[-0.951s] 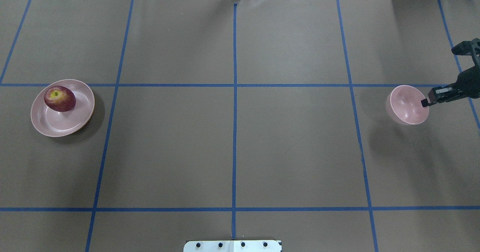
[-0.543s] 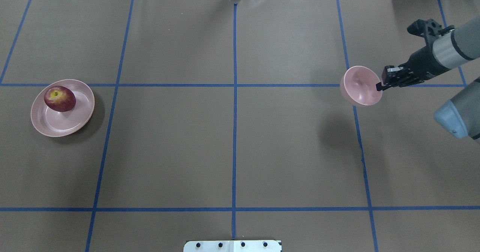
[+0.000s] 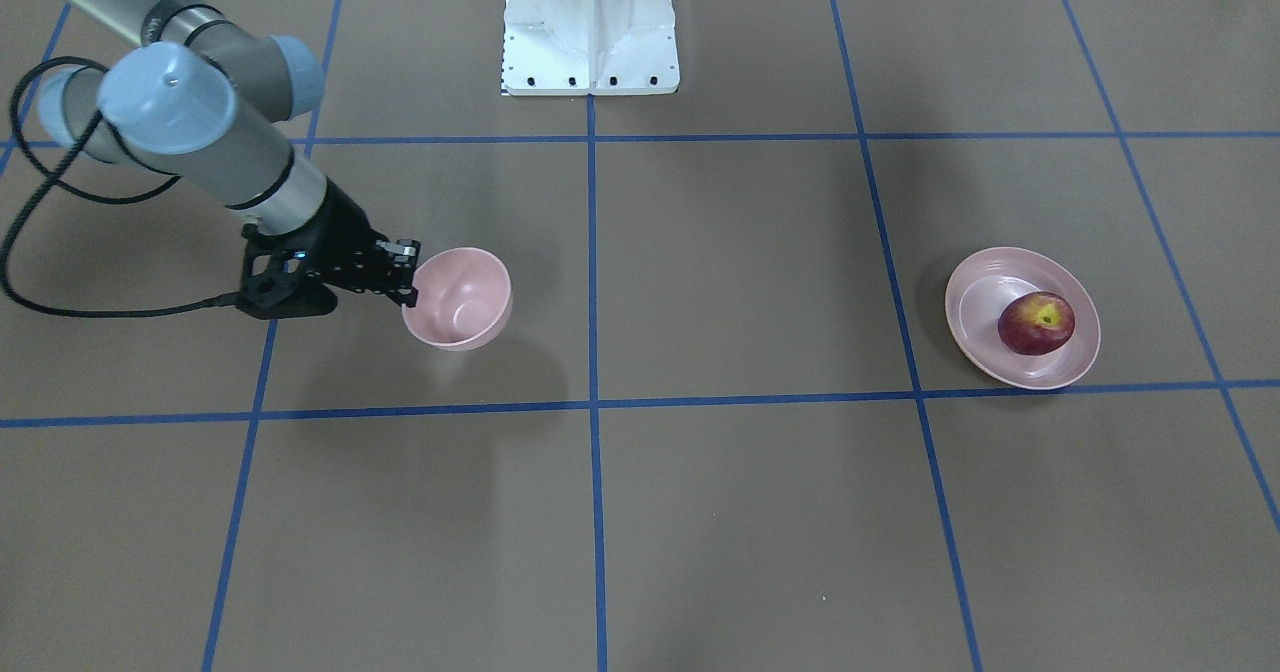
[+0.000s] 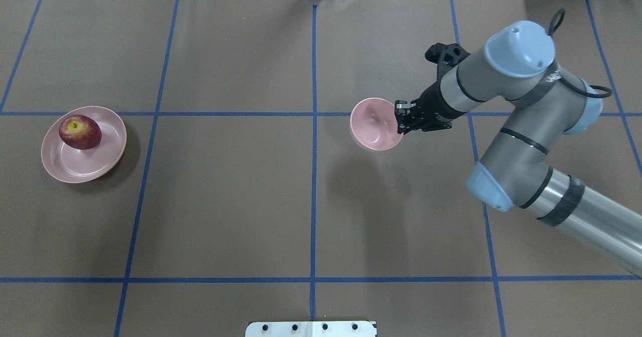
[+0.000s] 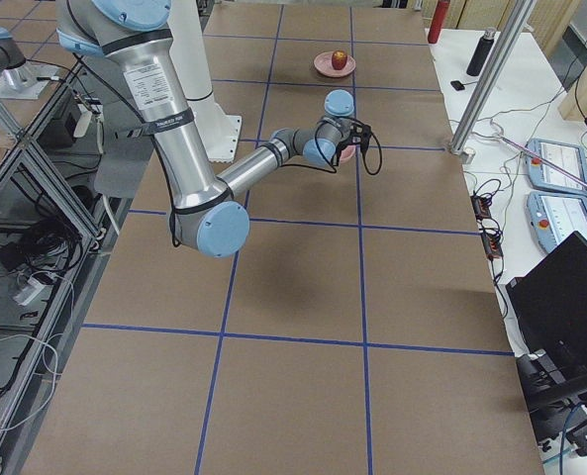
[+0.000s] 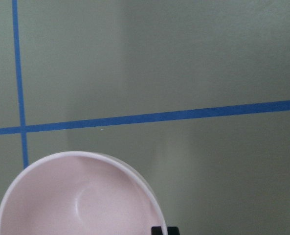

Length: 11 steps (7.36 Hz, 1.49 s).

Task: Move apple from plate to bowl
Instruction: 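Slide the pink bowl with the right gripper toward the table center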

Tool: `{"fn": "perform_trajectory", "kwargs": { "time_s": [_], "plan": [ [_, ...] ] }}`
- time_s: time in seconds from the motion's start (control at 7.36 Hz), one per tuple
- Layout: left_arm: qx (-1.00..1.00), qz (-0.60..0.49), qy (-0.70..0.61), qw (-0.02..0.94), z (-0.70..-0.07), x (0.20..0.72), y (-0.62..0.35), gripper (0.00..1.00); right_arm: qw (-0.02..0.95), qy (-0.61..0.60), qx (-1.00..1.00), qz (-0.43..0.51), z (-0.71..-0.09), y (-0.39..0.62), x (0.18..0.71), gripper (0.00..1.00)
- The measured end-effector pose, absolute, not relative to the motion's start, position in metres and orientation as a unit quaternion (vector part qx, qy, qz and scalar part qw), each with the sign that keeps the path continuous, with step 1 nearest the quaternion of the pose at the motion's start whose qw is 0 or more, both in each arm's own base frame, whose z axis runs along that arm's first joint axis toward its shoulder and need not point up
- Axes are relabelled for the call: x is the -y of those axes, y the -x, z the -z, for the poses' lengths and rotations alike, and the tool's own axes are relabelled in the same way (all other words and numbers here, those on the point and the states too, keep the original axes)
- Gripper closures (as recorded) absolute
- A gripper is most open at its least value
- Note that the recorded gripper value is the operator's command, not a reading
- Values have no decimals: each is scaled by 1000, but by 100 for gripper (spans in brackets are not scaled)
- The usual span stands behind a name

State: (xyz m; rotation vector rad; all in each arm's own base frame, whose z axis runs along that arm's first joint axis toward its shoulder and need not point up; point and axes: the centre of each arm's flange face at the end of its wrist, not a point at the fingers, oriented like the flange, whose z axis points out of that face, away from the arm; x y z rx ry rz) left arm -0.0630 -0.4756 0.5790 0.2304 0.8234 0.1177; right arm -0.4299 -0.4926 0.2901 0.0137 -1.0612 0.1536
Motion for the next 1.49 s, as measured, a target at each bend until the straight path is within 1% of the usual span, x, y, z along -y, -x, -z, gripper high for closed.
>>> {"fn": "perform_trajectory", "kwargs": {
  "time_s": [0.27, 0.54, 0.81, 1.36, 1.49],
  "plan": [
    [-399, -57, -111, 908, -579, 476, 62, 2, 878, -13, 470, -90, -244, 498, 458, 100],
    [-399, -57, -111, 908, -580, 476, 62, 2, 888, -21, 449, -94, -227, 537, 430, 100],
    [-399, -58, -111, 908, -580, 476, 62, 2, 895, -19, 435, -91, -223, 552, 419, 100],
    [-399, -58, -111, 908, -580, 476, 62, 2, 897, -19, 434, -84, -219, 561, 416, 100],
    [-399, -58, -111, 908, -580, 476, 62, 2, 897, -19, 434, -83, -220, 562, 416, 86]
  ]
}}
